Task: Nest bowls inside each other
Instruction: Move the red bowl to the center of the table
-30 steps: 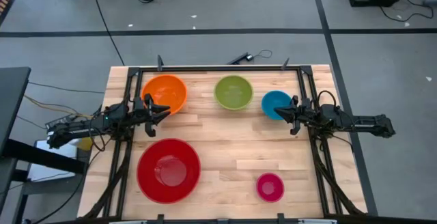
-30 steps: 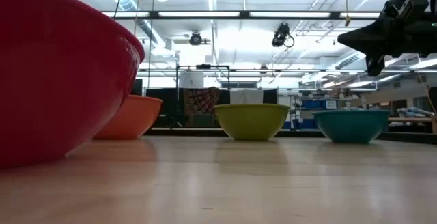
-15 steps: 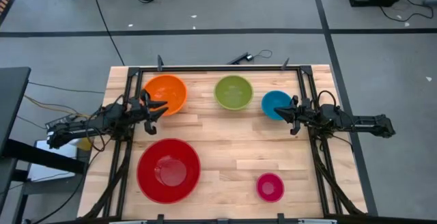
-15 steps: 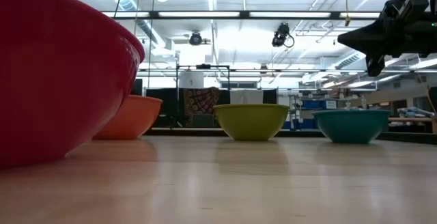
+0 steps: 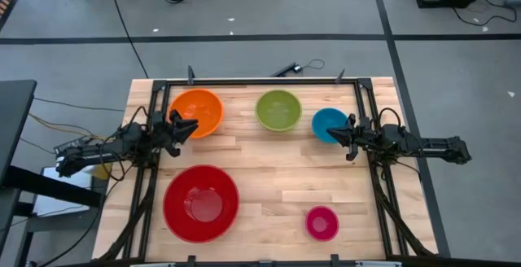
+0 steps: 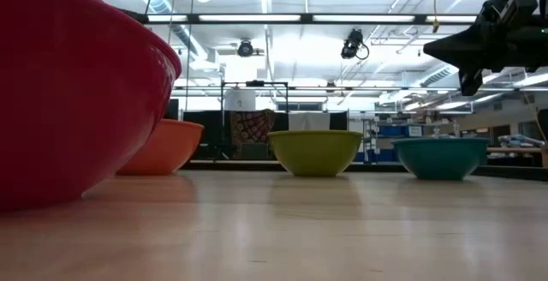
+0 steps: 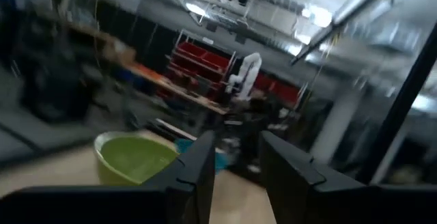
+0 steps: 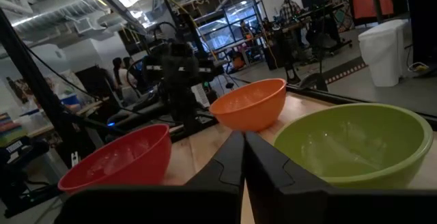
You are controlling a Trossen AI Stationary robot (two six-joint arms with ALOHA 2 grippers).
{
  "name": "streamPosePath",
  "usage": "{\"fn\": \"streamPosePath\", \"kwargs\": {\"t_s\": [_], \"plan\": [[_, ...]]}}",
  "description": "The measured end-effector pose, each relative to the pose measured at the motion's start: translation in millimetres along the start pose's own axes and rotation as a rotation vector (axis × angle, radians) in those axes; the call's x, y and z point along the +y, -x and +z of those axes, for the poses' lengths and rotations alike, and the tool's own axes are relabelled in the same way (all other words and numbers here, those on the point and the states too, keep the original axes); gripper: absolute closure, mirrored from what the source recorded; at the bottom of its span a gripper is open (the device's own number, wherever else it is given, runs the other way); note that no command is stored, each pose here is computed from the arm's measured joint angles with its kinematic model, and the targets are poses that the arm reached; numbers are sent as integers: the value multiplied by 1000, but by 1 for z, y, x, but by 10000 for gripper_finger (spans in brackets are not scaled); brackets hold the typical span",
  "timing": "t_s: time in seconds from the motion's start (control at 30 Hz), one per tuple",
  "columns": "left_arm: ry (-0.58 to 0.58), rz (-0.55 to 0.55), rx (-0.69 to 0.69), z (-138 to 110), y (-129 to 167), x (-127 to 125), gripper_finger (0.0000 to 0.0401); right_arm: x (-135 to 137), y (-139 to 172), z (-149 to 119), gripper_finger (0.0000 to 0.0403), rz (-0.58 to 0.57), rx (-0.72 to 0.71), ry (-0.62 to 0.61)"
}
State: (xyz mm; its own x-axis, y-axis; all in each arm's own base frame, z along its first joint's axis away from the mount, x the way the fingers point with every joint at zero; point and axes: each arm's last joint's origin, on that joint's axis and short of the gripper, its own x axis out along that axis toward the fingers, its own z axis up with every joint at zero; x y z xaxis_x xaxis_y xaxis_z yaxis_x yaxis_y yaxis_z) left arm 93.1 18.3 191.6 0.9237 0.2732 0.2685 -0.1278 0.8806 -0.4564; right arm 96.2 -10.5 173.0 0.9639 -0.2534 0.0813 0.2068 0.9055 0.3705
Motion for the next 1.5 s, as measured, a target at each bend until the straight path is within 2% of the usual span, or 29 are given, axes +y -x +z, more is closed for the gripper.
{"fn": "streamPosePath", "kwargs": {"t_s": [0.1, 0.23, 0.33, 0.47, 0.53, 0.67, 0.77, 0.9, 0.93, 1.0, 1.1, 1.23, 1.37, 1.5], "plan": [[42, 7, 14, -1, 0, 1, 284, 0, 0, 6, 384, -48, -74, -1], [50, 10, -4, 0, 0, 0, 284, 1, 4, 26, 384, -130, -333, -216], [82, -31, -80, 8, 0, -3, 284, 2, 9, 38, 384, -166, -492, -302], [29, -69, -162, 15, 2, -7, 284, 4, 14, 49, 384, -142, -604, -306], [12, -74, -178, 17, 2, -8, 284, 3, 17, 53, 384, -185, -663, -317], [47, -78, -176, 17, 2, -8, 284, -1, 23, 57, 384, -324, -770, -429], [81, -81, -175, 17, 2, -8, 284, -4, 24, 55, 384, -491, -775, -384], [81, -80, -174, 17, 2, -8, 284, -12, 29, 49, 384, -915, -738, -307], [81, -80, -174, 17, 2, -8, 284, -13, 31, 48, 384, -1009, -734, -313], [81, -80, -173, 17, 2, -8, 284, -14, 34, 49, 384, -1085, -768, -389], [105, -84, -176, 17, 2, -8, 284, -13, 35, 50, 384, -1032, -838, -511], [163, -89, -173, 17, 2, -8, 284, -9, 24, 46, 384, -742, -790, -520], [179, -63, -132, 13, 1, -6, 284, -7, 6, 26, 385, -475, -611, -675], [266, -42, -9, 2, -1, -2, 284, -4, -11, 7, 385, -344, -391, -842]]}}
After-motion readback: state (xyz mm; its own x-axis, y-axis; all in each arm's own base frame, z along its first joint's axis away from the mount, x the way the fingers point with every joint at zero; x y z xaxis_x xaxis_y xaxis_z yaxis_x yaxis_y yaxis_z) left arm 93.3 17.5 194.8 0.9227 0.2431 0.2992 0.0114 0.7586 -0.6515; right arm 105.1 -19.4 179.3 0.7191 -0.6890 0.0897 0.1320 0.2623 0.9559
